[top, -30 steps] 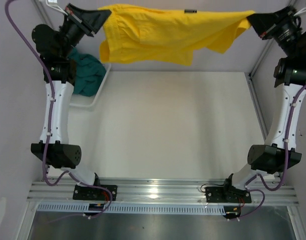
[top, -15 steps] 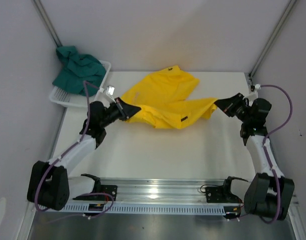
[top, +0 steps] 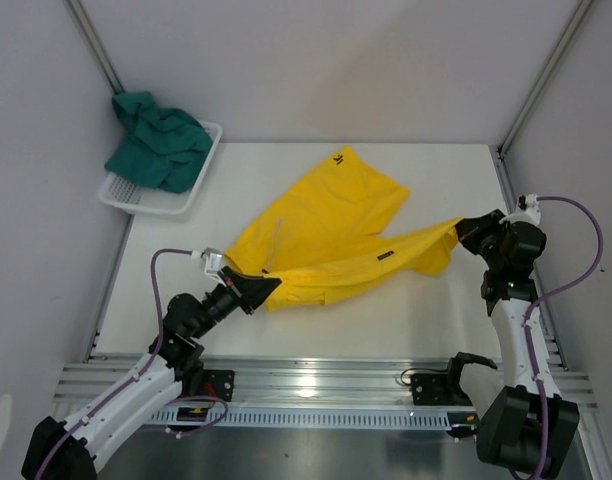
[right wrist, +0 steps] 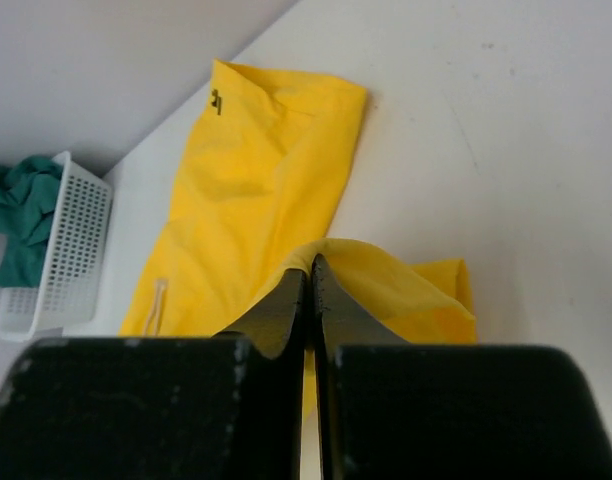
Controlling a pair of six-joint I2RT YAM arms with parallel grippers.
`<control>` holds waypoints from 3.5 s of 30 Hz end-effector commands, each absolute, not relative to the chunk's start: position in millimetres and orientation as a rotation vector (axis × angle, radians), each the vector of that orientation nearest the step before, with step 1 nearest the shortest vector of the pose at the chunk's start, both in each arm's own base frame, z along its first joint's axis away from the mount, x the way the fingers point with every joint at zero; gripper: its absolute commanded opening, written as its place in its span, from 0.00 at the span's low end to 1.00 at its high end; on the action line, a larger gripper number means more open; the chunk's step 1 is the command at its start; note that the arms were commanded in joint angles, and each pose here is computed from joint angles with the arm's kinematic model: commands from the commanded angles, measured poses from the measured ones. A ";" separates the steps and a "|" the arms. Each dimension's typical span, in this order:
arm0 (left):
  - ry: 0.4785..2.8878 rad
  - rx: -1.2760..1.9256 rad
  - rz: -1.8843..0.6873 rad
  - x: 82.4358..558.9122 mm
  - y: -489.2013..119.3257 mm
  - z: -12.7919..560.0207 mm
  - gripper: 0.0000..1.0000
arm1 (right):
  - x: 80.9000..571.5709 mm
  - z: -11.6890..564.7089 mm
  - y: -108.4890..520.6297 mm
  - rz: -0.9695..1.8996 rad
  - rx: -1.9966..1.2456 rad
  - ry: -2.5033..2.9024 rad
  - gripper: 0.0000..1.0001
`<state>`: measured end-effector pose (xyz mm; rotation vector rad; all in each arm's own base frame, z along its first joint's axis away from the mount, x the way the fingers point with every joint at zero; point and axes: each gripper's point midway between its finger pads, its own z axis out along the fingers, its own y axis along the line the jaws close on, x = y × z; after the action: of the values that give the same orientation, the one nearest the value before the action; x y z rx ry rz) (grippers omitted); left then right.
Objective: Fold and stack the shorts
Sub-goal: Flatten the shorts out
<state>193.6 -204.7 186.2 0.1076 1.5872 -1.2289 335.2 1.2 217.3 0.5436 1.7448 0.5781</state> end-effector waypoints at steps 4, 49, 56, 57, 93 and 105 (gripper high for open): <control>1.615 0.109 -1.160 189.8 -205.1 161.9 0.01 | 361.7 219.1 -18.9 0.477 0.539 1.697 0.00; 1.455 0.748 -1.375 71.3 -272.5 159.1 0.99 | 311.0 255.6 -93.3 -0.095 0.652 1.292 0.75; 1.626 0.348 -1.048 145.8 -243.8 196.8 0.99 | 360.6 231.6 -39.3 0.233 0.686 1.547 1.00; 1.689 0.341 -1.005 153.3 -245.6 186.3 0.99 | 375.5 252.6 -24.9 0.310 0.624 1.567 0.99; 2.160 -0.378 -0.731 277.3 -134.7 84.8 0.99 | 573.0 69.0 116.3 0.221 0.487 2.303 0.54; 2.209 -0.412 -0.710 287.2 -131.2 63.8 0.99 | 595.5 56.9 127.0 0.227 0.459 2.328 0.47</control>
<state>276.3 -130.1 55.3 -0.3966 2.2532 -0.6753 588.2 124.2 52.8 0.4845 2.3302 0.2450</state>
